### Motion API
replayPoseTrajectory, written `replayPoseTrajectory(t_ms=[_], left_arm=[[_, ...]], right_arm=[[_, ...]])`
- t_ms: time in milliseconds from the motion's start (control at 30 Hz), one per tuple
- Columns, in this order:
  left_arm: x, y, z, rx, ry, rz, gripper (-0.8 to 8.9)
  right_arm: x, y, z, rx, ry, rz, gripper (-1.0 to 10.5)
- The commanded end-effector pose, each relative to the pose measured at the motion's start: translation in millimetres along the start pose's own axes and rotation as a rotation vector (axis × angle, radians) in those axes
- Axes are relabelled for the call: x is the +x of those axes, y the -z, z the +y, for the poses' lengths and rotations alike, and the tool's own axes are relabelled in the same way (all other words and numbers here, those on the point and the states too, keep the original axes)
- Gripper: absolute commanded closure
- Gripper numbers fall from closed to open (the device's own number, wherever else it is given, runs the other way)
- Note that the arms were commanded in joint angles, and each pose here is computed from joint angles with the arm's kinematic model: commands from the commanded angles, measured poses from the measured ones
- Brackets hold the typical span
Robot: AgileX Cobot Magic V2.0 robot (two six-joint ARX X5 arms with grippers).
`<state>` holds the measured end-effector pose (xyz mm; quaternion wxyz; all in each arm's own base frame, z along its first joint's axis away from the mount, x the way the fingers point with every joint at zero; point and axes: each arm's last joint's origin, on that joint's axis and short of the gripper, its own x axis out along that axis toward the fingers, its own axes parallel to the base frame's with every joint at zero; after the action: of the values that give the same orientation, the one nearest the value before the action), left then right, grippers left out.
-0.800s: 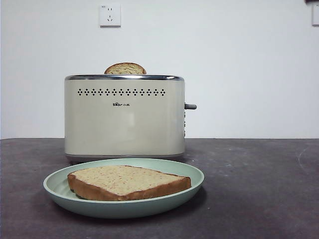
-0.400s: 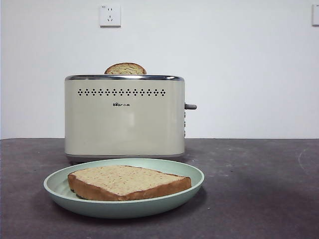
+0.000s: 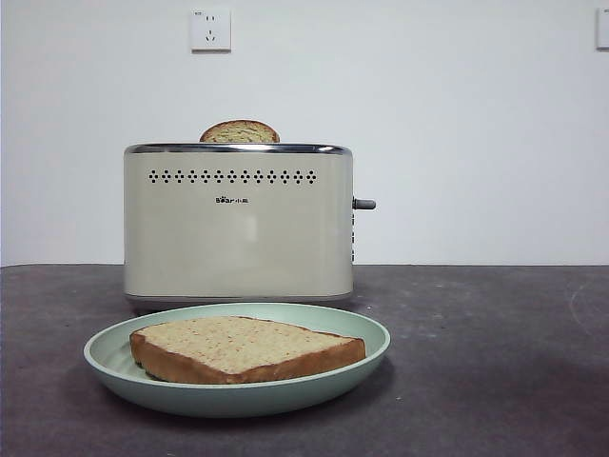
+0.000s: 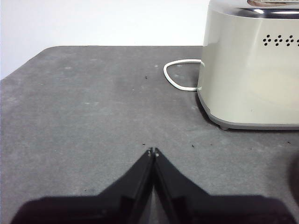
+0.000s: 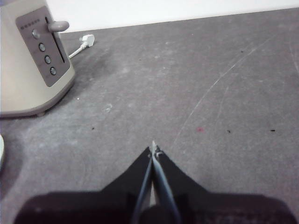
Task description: Take the bread from the toaster,put the bread on the plate,put the plate on the table
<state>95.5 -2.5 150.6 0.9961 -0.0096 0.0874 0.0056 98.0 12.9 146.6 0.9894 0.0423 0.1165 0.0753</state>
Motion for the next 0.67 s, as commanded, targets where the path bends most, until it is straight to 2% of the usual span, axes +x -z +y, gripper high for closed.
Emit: replayPoseTrajectory(t_ms=[33,100,333,667], left_arm=[[1.2,3.5,0.1,-0.006,0.000,0.005,8.17],[1.2,3.5,0.1,-0.006,-0.001,0.005,8.17],[1.2,3.5,0.1,-0.006,-0.001,0.005,8.17],[1.2,3.5,0.1,-0.006,-0.001,0.005,8.17]], right_arm=[[-1.2,2.0,0.1,0.001,-0.007,-0.014,9.5],[-2.7,0.3,0.3,-0.004,-0.009,-0.039,9.5],[-3.0,-0.1,0.2,-0.123,-0.003,-0.046,9.5],[-3.1,-0.7,-1.9,-0.134,0.019,-0.050,9.5]])
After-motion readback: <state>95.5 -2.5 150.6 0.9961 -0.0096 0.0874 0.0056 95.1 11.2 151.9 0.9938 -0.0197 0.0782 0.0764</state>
